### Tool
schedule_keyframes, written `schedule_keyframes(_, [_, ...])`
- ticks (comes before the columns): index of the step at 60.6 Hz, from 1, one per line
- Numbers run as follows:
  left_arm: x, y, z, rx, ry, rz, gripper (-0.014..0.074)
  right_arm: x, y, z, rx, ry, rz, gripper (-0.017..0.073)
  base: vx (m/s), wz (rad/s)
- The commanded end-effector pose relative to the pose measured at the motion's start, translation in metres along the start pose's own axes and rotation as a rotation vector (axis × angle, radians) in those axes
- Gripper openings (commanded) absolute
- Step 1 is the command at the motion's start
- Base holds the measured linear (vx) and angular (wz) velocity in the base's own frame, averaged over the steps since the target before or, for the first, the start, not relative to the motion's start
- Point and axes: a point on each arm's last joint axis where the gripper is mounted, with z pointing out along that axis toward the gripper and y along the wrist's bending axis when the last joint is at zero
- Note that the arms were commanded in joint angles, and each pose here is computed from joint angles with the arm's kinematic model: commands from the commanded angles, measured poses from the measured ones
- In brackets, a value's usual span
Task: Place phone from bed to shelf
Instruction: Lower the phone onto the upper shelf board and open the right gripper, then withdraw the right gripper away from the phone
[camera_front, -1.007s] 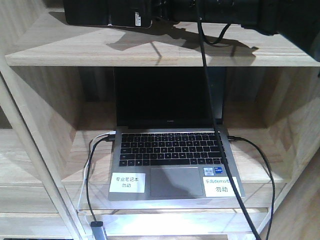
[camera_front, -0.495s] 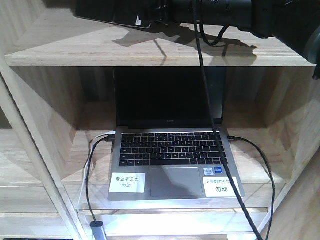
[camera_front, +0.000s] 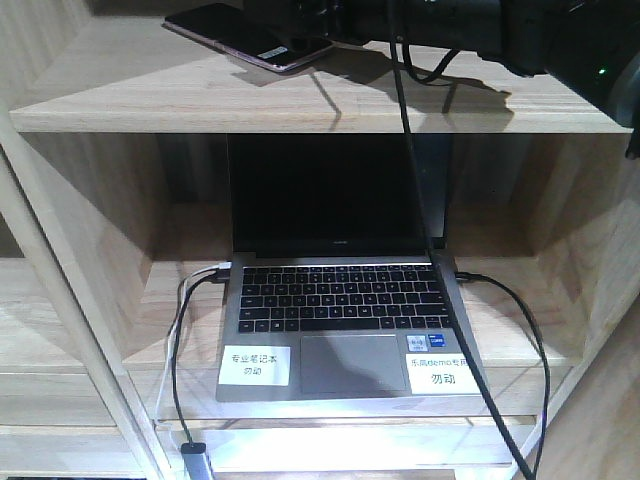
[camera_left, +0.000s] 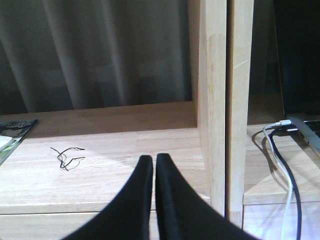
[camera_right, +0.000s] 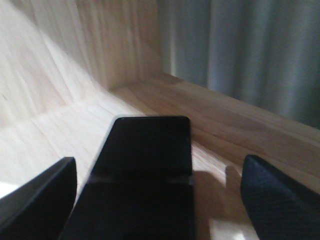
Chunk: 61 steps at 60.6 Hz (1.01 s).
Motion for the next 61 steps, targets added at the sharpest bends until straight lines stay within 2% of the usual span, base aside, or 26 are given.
schedule_keyframes(1, [-0.015, 0.002, -0.003, -0.013, -0.105, -0.015, 0.0001, -0.036, 0.010, -0.024, 0.024, -0.107, -0.022, 0.0613, 0.00, 0.00])
schedule_keyframes(9, [-0.015, 0.002, -0.003, -0.013, -0.105, -0.015, 0.0001, -0.044, 0.015, -0.033, 0.022, -0.129, -0.006, 0.0572, 0.00, 0.00])
schedule_keyframes(21, [-0.015, 0.002, -0.003, -0.013, -0.105, -0.015, 0.0001, -0.061, 0.026, -0.051, 0.021, -0.155, -0.058, 0.0487, 0.00, 0.00])
schedule_keyframes(38, [-0.015, 0.002, -0.003, -0.013, -0.105, -0.015, 0.0001, -0.074, 0.047, -0.082, -0.003, -0.137, -0.044, 0.0274, 0.00, 0.00])
schedule_keyframes(43, [-0.015, 0.002, -0.003, -0.013, -0.105, -0.015, 0.0001, -0.069, 0.049, -0.093, 0.037, -0.143, -0.030, 0.0194, 0.00, 0.00])
schedule_keyframes(47, [-0.015, 0.002, -0.003, -0.013, -0.105, -0.015, 0.0001, -0.059, 0.050, -0.104, 0.099, -0.151, -0.015, 0.0132, 0.00, 0.00])
schedule_keyframes(55, [-0.015, 0.002, -0.003, -0.013, -0.105, -0.015, 0.0001, -0.036, 0.056, -0.132, 0.212, -0.155, -0.024, 0.0006, 0.00, 0.00])
schedule_keyframes(61, [-0.015, 0.002, -0.003, -0.013, -0.105, -0.015, 0.0001, -0.020, 0.065, -0.155, 0.257, -0.154, -0.019, -0.0013, 0.00, 0.00])
